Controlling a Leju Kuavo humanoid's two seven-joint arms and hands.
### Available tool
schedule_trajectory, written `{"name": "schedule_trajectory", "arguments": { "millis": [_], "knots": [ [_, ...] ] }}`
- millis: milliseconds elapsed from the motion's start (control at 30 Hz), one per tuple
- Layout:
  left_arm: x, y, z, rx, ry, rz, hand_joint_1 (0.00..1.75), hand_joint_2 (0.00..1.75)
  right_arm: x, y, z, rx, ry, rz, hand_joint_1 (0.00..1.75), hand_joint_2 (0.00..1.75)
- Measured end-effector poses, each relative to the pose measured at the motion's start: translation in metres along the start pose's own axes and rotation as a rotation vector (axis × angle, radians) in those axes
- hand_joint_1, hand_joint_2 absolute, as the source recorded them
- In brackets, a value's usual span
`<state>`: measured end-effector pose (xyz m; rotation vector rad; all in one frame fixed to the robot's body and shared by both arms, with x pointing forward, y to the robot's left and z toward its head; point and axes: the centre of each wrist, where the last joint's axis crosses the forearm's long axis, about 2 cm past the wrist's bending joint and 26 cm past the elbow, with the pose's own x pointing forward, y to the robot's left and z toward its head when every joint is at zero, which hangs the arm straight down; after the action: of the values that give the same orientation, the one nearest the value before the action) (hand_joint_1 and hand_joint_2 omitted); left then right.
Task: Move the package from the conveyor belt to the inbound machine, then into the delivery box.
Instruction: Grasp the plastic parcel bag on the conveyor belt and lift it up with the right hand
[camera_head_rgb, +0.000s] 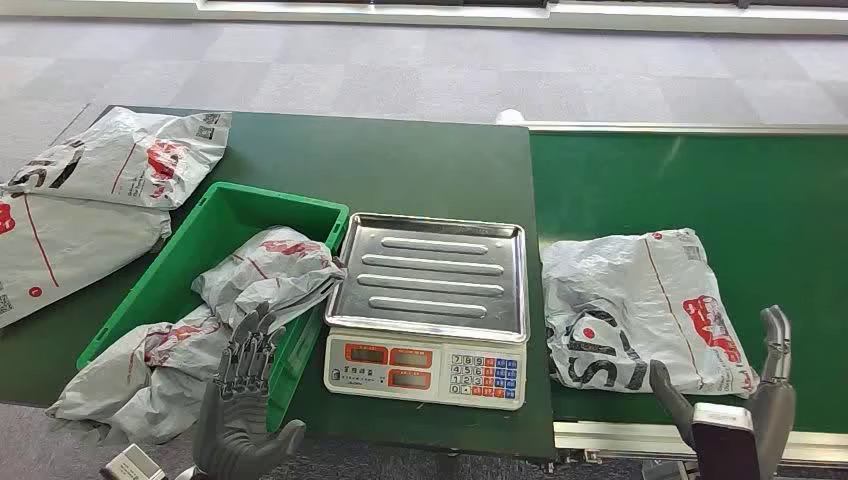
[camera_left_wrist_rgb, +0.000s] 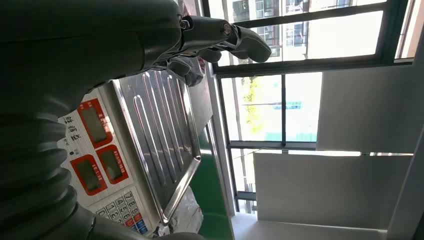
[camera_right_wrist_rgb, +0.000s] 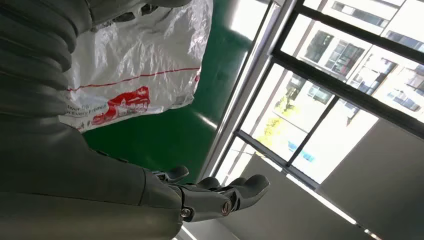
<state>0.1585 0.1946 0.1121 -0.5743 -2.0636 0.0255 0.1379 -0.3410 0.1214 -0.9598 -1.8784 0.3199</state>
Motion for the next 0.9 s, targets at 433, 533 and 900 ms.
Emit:
{"name": "schedule_trajectory", "arguments": {
  "millis": [433,533,900],
  "knots": [
    [0.002,0.003,-0.001,-0.003,-0.006,-0.012,0.0,1.75,-0.012,0.011,-0.036,0.114,0.076,0.153,0.0,1.75],
    [0.002,0.004,-0.001,0.002,-0.007,-0.007,0.0,1.75,-0.038,0.023,-0.071,0.213,0.176,0.221,0.0,1.75],
    [0.002,0.006,0.0,-0.012,0.0,0.002,0.0,1.75,-0.126,0.061,-0.137,0.445,0.511,0.355,0.0,1.75]
  ]
}}
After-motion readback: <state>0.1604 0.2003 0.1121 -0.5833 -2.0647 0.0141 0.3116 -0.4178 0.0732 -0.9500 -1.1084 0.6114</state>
